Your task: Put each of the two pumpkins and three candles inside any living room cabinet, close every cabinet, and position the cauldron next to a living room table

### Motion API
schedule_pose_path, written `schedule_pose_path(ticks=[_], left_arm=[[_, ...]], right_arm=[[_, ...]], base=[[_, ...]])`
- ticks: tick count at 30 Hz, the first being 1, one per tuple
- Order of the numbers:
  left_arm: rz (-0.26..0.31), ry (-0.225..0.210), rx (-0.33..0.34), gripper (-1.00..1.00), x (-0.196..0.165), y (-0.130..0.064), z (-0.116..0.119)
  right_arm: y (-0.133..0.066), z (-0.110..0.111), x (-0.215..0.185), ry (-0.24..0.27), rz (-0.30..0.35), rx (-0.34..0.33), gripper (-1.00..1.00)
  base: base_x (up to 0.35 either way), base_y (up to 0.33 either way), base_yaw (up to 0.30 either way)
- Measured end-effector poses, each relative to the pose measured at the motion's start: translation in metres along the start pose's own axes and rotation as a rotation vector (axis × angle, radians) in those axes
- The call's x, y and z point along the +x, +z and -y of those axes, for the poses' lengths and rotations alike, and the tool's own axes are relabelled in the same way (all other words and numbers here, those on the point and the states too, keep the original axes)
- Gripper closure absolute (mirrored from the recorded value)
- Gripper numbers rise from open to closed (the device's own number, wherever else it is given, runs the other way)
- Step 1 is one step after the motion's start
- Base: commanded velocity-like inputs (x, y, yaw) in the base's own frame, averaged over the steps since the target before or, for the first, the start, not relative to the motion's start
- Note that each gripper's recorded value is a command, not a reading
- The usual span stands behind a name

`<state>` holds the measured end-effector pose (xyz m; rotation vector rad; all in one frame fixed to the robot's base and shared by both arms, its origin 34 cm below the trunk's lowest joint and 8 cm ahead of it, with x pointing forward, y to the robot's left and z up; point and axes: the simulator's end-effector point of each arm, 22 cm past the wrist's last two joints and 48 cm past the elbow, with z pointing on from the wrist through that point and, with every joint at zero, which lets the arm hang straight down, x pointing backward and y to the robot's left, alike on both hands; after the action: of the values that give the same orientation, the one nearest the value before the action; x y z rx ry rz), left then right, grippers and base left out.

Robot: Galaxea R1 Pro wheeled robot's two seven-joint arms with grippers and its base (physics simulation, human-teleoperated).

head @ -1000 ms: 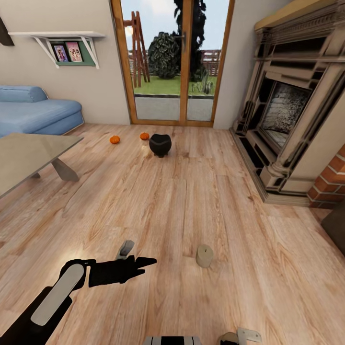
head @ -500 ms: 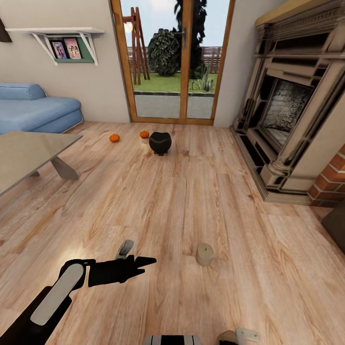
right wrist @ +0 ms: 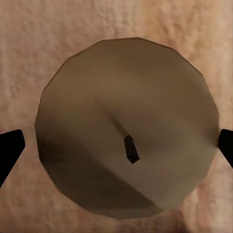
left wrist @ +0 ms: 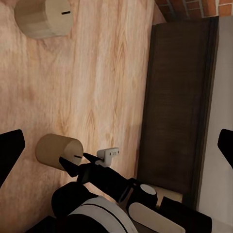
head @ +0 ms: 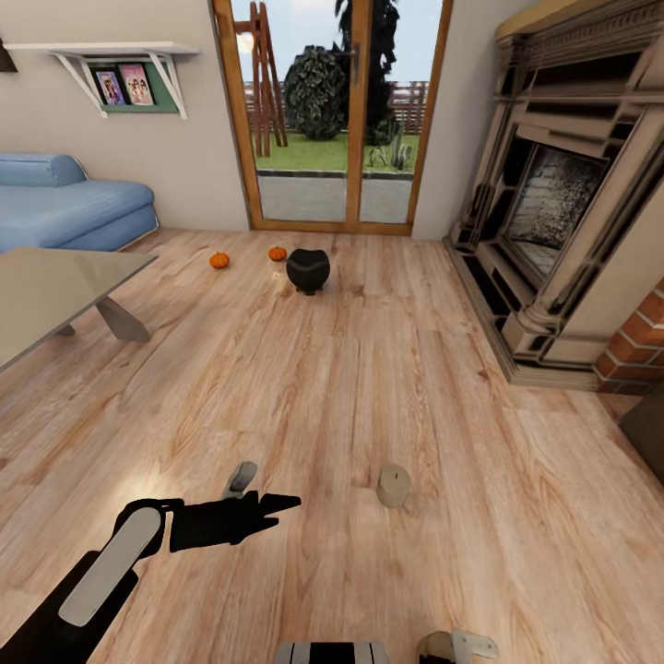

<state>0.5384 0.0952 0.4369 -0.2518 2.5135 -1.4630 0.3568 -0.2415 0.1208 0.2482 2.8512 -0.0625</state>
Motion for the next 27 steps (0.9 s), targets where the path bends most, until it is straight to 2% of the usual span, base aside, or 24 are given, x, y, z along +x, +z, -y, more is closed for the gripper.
schedule_pose_path(ticks=[8,9,27], left_arm=[[0.0,0.0,0.0,-1.0,-0.0002,0.0,0.0001],[0.0,0.0,0.0,-1.0,-0.0002,0.0,0.0002],[-0.005,0.002,0.0,-1.0,0.0017,0.0011,0.0005]], right_arm=[[0.0,-0.0002,0.0001,0.001,0.0,0.0,-1.0],[0.0,-0.0002,0.0001,0.001,0.0,0.0,1.0],[0.0,0.001,-0.0002,0.001,0.0,0.002,1.0]], base=[[0.0,0.0,0.0],[0.0,0.0,0.0],[0.0,0.0,0.0]])
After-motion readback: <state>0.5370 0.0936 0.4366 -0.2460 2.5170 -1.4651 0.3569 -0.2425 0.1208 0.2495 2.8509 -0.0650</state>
